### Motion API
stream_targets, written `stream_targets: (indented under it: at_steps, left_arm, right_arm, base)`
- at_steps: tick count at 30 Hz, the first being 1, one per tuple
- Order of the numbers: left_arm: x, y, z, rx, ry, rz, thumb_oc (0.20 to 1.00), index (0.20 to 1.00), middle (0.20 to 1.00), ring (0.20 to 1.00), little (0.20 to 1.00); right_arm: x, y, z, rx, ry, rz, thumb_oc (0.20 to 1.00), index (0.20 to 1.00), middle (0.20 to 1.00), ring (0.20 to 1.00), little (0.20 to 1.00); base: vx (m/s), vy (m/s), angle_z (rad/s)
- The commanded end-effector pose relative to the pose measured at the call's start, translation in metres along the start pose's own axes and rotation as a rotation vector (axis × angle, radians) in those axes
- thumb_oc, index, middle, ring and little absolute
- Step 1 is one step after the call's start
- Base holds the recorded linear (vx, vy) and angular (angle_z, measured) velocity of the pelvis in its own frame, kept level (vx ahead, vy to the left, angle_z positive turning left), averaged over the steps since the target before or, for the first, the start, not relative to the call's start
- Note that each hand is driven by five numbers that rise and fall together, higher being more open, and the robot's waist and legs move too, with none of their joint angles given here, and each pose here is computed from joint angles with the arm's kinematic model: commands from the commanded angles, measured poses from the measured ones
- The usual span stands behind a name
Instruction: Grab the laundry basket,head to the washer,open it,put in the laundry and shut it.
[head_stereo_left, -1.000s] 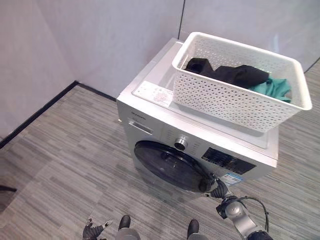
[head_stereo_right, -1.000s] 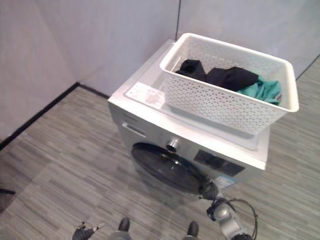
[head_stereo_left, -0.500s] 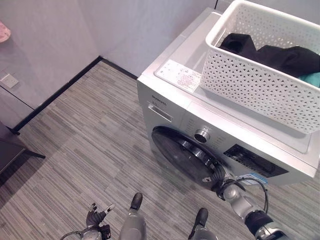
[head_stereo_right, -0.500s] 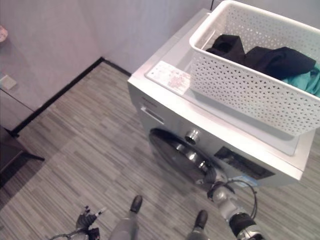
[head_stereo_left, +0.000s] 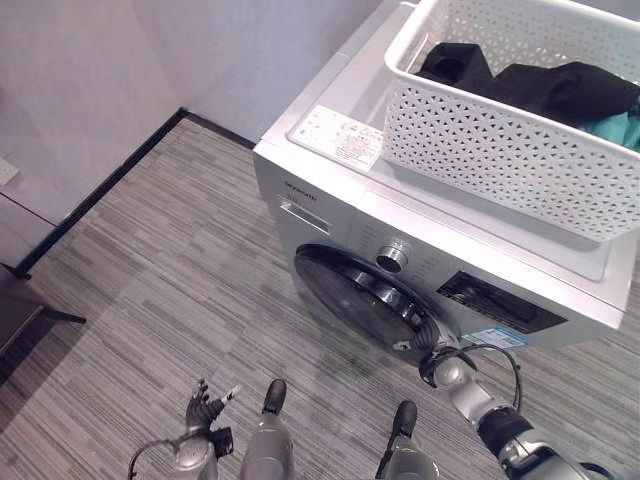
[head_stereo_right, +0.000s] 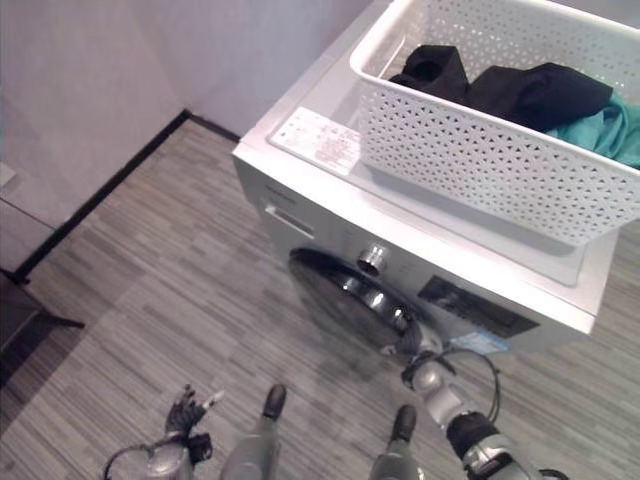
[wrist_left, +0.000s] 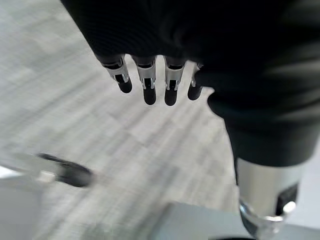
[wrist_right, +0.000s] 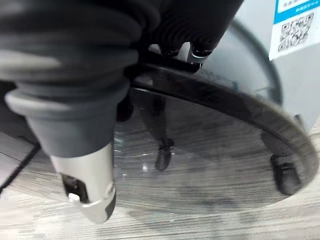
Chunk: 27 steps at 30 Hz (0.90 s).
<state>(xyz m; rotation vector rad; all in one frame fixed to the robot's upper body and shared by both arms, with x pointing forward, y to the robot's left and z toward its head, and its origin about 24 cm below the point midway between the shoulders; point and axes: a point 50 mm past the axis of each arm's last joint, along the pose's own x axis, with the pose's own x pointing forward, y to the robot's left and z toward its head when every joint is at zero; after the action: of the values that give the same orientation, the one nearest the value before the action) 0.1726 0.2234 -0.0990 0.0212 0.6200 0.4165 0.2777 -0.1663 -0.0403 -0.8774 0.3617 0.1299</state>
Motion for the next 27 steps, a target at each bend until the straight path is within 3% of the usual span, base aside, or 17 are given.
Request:
stream_targets:
  at_steps: [1,9,19,27]
  left_arm:
    - [0.008,0.009,0.033,0.051,-0.143,0.01,1.0,1.0,1.0,1.0,1.0]
    - [0.008,0.012,0.026,0.081,-0.101,0.015,1.0,1.0,1.0,1.0,1.0]
    - [0.008,0.008,0.036,0.114,-0.145,-0.013,1.0,1.0,1.0,1.0,1.0]
    - [0.006,0.002,0.065,0.031,-0.262,-0.035,1.0,1.0,1.0,1.0,1.0]
  right_arm:
    - [-0.02,0.069,0.18,0.131,-0.547,0.297,1.0,1.0,1.0,1.0,1.0]
    - [-0.055,0.107,0.209,0.209,-0.628,0.559,1.0,1.0,1.0,1.0,1.0]
    - [-0.069,0.123,0.218,0.339,-0.595,0.696,1.0,1.0,1.0,1.0,1.0]
    - [-0.072,0.124,0.226,0.81,-0.449,0.816,1.0,1.0,1.0,1.0,1.0]
  base:
    - [0.0,-0.029,-0.3]
    - [0.01,-0.019,-0.18]
    - [0.01,-0.006,-0.05]
    - [0.0,0.003,0.09]
